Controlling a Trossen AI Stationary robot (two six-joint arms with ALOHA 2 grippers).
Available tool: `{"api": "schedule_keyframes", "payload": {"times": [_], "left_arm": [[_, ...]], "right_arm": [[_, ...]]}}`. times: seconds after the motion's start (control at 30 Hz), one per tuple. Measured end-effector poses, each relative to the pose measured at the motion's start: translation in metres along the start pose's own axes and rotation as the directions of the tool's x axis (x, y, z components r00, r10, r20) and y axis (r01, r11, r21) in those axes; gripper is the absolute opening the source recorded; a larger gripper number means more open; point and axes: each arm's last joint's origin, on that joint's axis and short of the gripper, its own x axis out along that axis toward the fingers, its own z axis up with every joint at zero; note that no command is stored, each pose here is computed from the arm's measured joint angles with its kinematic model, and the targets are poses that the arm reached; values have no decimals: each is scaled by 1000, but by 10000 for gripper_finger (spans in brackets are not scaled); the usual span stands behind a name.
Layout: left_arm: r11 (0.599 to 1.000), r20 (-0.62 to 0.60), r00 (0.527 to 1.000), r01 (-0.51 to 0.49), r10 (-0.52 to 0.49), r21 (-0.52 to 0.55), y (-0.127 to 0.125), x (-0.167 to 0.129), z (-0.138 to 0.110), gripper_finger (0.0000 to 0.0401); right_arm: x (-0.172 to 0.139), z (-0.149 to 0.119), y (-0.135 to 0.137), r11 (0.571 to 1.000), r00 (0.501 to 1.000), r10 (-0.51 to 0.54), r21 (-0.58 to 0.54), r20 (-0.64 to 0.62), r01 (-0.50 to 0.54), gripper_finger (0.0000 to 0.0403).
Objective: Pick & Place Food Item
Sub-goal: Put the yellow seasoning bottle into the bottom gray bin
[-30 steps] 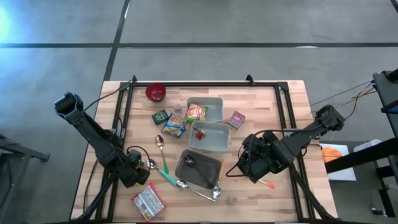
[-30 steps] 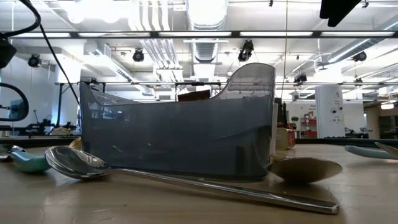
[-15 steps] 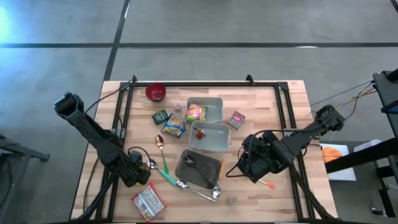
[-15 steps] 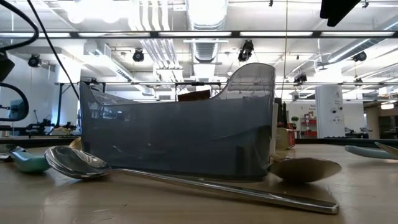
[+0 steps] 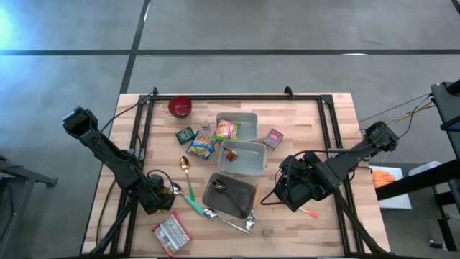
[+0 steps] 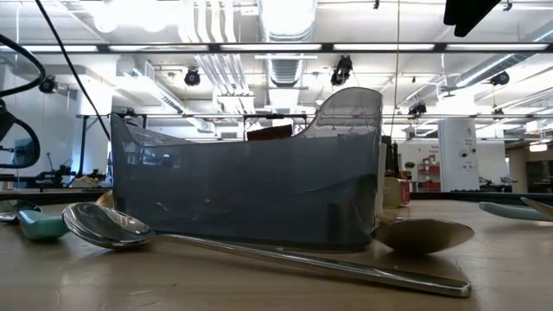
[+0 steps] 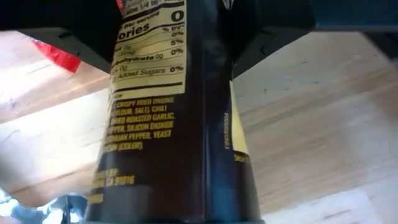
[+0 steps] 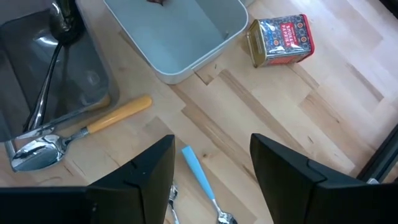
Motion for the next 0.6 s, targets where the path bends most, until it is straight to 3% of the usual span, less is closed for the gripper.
{"api": "schedule_keyframes", "payload": {"times": [0.17,0.3,0.4,0.5,0.6], "left_arm": [[998,-19,1000,5,-4,70,-1,-1,-1,176],[992,-91,995,44,-34,116,-4,-2,-5,175],[985,-152,984,112,-91,131,-9,-6,-9,175],[965,-235,953,226,-192,129,-17,-14,-15,175],[919,-304,892,380,-334,108,-25,-28,-20,175]], "right_arm": [[0,0,0,1000,1000,2,-20,0,-2,207],[0,0,2,996,1000,15,-85,5,-14,207],[0,2,6,979,998,55,-196,19,-50,207],[-1,4,13,927,992,121,-361,39,-99,207],[-2,6,22,840,977,203,-525,67,-139,207]]}}
